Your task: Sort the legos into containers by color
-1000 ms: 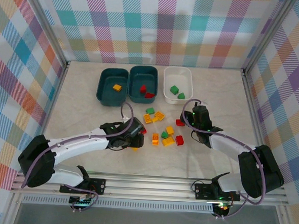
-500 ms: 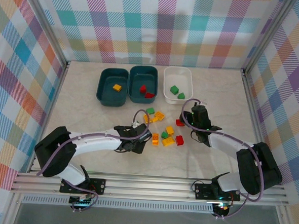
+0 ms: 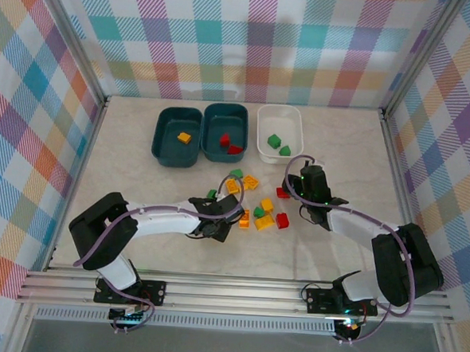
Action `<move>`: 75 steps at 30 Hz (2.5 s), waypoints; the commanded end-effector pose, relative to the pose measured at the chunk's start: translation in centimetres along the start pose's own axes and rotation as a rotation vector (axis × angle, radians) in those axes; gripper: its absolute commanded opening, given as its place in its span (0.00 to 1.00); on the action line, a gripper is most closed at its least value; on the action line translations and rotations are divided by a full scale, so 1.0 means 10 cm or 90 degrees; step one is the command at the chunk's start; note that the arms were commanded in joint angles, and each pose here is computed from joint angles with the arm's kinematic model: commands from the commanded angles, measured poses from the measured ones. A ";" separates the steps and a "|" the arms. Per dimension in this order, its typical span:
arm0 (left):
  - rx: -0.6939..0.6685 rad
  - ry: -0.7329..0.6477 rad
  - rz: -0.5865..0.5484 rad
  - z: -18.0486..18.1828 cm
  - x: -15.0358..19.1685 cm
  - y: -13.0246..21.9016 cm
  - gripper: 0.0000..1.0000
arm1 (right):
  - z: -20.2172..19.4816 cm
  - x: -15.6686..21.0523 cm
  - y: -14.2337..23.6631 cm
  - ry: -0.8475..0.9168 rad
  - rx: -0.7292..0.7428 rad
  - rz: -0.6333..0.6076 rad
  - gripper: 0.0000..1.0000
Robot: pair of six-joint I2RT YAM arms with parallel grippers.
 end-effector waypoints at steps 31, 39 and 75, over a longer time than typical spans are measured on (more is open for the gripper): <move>-0.066 0.508 -0.040 2.93 -1.71 -0.37 0.33 | 0.05 -0.11 0.00 0.006 0.022 -0.034 0.63; -0.026 0.537 -0.180 2.82 -1.84 0.46 0.86 | 0.25 -0.04 -0.01 0.062 -0.020 0.012 0.70; 0.332 0.708 -0.351 1.86 -1.14 1.41 0.99 | 0.35 0.20 -0.43 0.177 0.113 0.242 0.43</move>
Point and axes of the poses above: each hand's point on the last joint's axis, 136 mm out from that joint toward the fingers, its own y axis back along the fingers, its own z axis along the line the jaws close on, x = y × z, the point moved 7 cm from there along y, back along the fingers, and after that the axes turned 11 degrees about -y, right-handed, at the moved point
